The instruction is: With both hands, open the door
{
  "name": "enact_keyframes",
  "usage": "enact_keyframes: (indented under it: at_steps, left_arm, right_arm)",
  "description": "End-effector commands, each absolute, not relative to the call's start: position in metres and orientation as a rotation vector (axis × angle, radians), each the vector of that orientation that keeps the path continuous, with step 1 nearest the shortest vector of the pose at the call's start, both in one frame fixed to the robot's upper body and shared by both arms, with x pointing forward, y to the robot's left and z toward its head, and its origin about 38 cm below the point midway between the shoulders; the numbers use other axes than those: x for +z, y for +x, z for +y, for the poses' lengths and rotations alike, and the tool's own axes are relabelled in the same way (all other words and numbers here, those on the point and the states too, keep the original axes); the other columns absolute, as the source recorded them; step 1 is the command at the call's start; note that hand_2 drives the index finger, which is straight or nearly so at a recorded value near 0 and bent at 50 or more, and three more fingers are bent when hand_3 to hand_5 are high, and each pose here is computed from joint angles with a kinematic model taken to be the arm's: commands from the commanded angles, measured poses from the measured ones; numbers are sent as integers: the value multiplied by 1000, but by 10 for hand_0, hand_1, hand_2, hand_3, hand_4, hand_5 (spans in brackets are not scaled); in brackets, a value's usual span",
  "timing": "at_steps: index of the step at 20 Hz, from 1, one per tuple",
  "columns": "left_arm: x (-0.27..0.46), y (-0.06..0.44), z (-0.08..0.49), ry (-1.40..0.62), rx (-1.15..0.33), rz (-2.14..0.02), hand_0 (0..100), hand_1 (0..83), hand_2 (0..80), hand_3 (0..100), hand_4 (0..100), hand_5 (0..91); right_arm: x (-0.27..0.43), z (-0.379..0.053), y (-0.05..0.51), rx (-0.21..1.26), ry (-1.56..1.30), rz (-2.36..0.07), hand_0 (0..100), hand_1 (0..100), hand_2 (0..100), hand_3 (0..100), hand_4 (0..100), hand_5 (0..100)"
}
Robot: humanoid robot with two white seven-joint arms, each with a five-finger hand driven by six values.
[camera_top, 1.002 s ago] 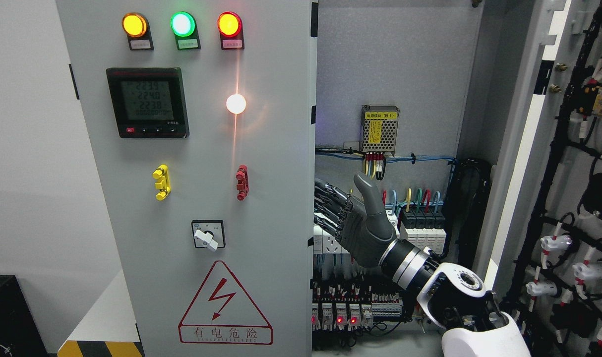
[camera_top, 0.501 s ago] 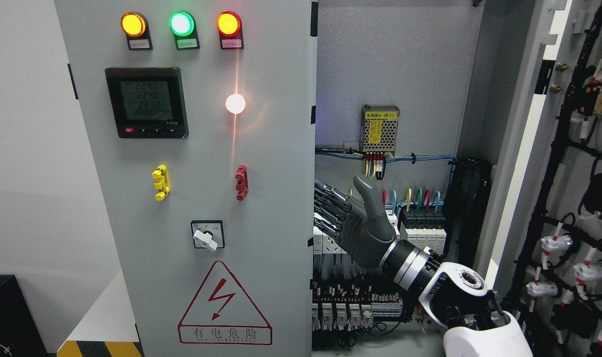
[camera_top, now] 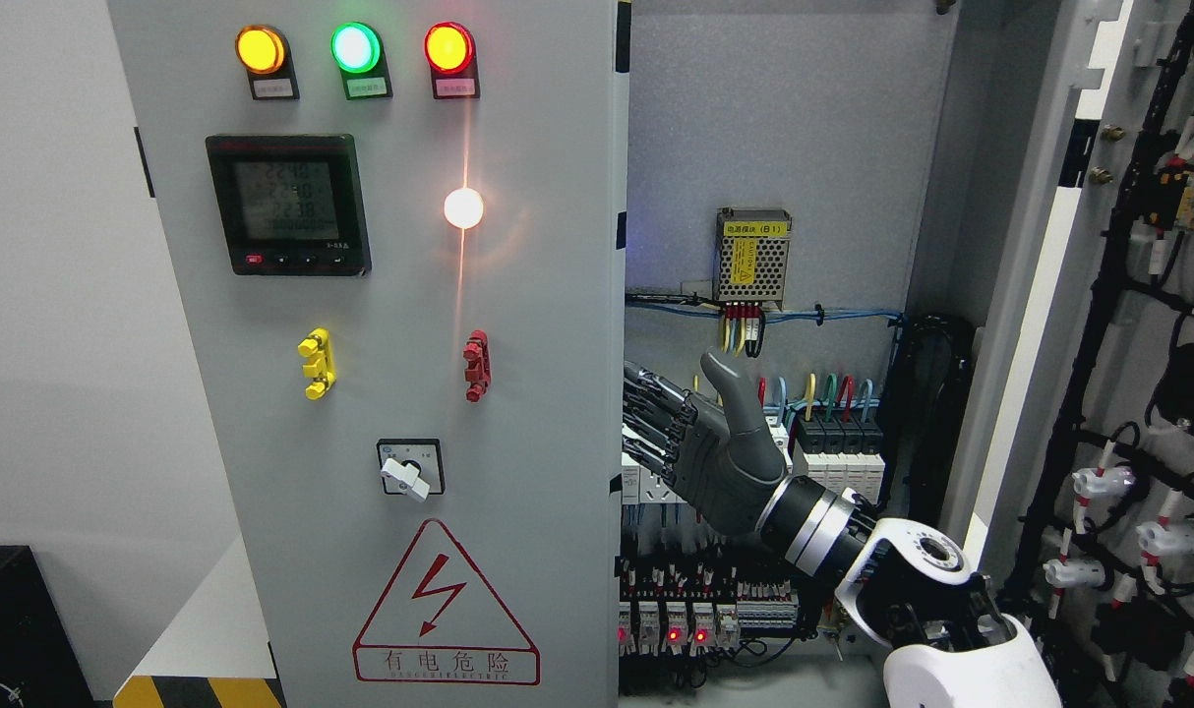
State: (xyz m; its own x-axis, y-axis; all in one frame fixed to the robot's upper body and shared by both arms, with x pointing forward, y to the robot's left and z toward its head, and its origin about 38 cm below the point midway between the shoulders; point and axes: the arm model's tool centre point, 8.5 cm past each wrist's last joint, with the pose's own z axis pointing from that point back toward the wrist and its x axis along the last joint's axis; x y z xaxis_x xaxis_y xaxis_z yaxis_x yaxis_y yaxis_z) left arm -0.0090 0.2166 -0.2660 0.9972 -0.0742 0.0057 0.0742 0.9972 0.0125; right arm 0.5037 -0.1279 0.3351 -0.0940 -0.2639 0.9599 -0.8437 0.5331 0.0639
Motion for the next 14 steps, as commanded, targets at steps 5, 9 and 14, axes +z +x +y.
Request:
enact_keyframes:
  at_steps: [5,9,14]
  left_arm:
    - [-266,-9,217,13,-74,-6,0,0,0,0,0,0]
    - [-266,-9,217,13,-74,-6,0,0,0,0,0,0]
    - [-266,-9,217,13,-74,-6,0,0,0,0,0,0]
  right_arm:
    - [336,-128,505,653,958,-1629,0,0,0,0,0,0]
    - [337,-127,503,666,969,-1630,0,0,0,0,0,0]
    - [339,-133,495,708,958,-1643,0,0,0,0,0,0]
